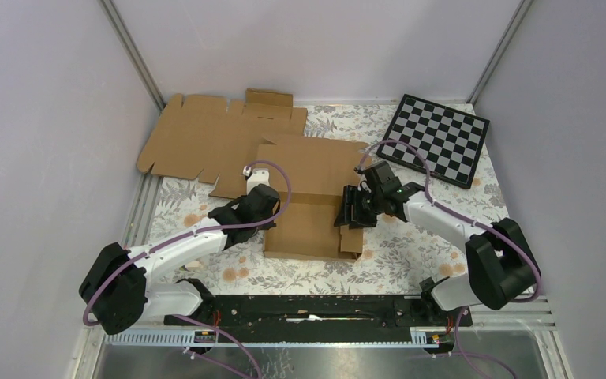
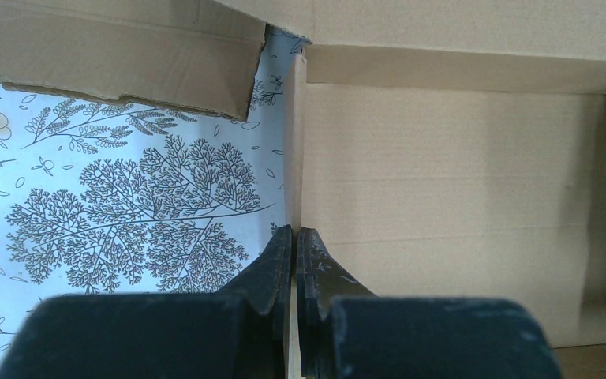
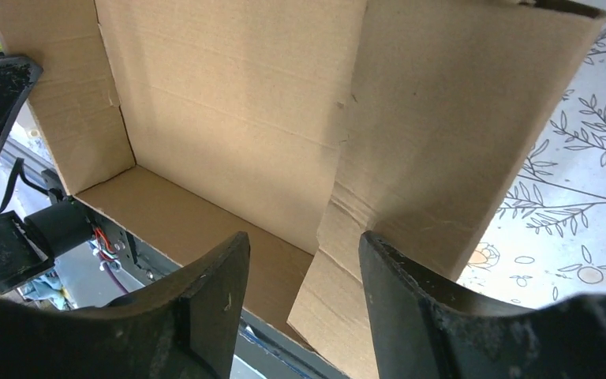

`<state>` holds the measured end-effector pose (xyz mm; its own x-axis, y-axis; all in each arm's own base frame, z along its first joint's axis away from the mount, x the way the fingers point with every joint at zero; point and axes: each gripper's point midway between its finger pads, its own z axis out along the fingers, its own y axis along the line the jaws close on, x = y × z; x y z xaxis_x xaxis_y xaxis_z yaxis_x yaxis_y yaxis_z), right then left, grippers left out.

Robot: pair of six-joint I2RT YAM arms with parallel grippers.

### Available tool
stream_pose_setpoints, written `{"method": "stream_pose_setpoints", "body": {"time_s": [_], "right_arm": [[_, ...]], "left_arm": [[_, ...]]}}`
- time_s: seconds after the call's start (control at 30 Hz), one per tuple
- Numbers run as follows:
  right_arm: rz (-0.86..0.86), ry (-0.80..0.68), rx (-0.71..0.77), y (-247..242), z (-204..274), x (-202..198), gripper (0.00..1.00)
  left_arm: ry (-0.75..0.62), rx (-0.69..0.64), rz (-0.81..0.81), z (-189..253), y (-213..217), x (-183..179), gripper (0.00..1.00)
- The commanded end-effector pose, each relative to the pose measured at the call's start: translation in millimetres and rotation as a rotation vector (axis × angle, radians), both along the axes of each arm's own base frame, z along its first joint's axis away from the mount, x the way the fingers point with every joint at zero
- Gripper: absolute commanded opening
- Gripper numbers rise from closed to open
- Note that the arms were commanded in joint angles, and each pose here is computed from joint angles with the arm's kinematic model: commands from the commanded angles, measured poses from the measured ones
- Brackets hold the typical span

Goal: Fold the paper box

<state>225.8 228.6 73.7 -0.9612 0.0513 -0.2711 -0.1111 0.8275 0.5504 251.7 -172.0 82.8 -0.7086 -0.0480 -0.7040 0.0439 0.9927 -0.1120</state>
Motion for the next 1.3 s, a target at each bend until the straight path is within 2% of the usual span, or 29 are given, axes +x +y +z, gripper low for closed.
{"method": "stream_pose_setpoints", "body": {"time_s": [0.0, 0.2, 0.33, 0.5, 0.83, 1.0, 1.07, 1.2, 1.27], "right_arm": [[0.048, 0.018, -0.116, -0.6, -17.1, -4.1, 0.62], [0.054, 0.038, -0.366, -18.2, -35.4, -4.9, 0.63], [0.047, 0.002, -0.428, -25.2, -31.0, -4.2, 0.63], [0.054, -0.034, -0.601, -46.6, -36.6, -2.5, 0.63], [0.083, -0.030, -0.757, -69.0, -58.4, 1.1, 0.63], [0.081, -0.049, -0.729, -63.0, -50.4, 5.0, 0.61], [0.092, -0.070, -0.652, -50.0, -39.1, 6.8, 0.60], [0.161, -0.090, -0.386, -7.7, -6.6, -3.8, 0.60], [0.148, -0.123, -0.344, -4.1, 8.2, -2.3, 0.60]], "left_arm": [[-0.053, -0.082, -0.009, 14.8, -18.0, 11.2, 0.00], [-0.048, -0.079, -0.005, 13.1, -17.2, 10.6, 0.00], [-0.046, -0.072, 0.002, 12.1, -15.4, 10.3, 0.00], [-0.045, -0.068, 0.005, 11.4, -15.4, 11.6, 0.00], [-0.031, -0.063, 0.012, 7.2, -15.1, 10.3, 0.00], [-0.031, -0.061, 0.015, 7.5, -13.8, 9.7, 0.00], [-0.031, -0.063, 0.014, 7.5, -14.3, 9.8, 0.00], [-0.029, -0.063, 0.012, 7.5, -15.5, 10.6, 0.00], [-0.028, -0.060, 0.011, 7.0, -15.1, 10.2, 0.00]]}}
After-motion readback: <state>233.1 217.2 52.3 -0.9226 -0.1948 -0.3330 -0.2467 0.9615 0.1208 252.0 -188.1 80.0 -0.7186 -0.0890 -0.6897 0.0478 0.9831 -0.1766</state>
